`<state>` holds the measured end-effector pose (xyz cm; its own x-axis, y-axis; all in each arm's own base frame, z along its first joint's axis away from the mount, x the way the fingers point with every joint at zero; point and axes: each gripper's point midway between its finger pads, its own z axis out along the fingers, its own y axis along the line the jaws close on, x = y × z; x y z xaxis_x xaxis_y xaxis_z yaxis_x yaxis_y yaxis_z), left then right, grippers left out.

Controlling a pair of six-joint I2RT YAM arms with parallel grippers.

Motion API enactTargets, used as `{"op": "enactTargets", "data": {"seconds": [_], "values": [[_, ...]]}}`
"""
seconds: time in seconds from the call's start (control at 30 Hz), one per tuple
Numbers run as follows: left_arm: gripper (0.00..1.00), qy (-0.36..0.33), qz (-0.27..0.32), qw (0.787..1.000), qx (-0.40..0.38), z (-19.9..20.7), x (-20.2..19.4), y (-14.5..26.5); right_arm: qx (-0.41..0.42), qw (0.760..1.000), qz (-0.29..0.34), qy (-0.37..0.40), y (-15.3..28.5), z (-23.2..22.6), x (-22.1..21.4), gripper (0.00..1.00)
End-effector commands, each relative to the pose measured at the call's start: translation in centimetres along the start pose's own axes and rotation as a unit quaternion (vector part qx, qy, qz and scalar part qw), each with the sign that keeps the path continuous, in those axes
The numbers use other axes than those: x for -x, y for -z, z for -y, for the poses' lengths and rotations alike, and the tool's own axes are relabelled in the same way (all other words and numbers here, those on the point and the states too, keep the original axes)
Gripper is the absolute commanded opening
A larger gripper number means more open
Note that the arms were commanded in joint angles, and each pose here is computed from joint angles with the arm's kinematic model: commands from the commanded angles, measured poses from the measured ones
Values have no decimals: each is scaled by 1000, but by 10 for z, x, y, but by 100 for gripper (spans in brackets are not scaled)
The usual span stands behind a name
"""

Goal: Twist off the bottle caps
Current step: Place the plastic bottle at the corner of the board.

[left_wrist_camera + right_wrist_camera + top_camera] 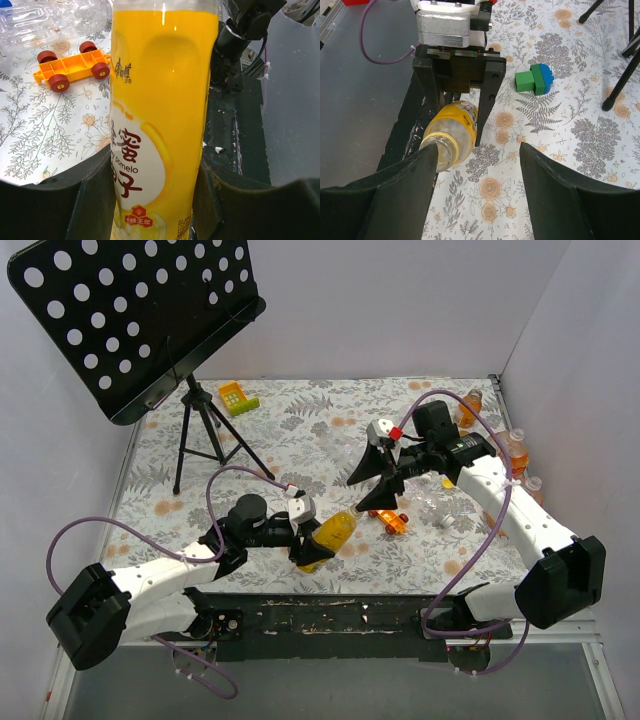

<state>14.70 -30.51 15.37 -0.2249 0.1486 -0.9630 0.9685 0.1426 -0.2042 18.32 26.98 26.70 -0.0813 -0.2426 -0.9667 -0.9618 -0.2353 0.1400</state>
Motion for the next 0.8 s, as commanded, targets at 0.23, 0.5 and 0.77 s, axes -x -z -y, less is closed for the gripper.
{"op": "enactTargets", "data": {"seconds": [0.23,0.5,0.77], "values": [[0,-40,103,992,52,-12,67,7,-45,999,-3,-24,10,8,24,75],[0,-42,107,992,60,-12,64,11,-19,999,31,-34,19,-5,28,74],[0,-40,117,991,53,-15,75,3,12,998,13,-52,-3,-17,7,77]]}}
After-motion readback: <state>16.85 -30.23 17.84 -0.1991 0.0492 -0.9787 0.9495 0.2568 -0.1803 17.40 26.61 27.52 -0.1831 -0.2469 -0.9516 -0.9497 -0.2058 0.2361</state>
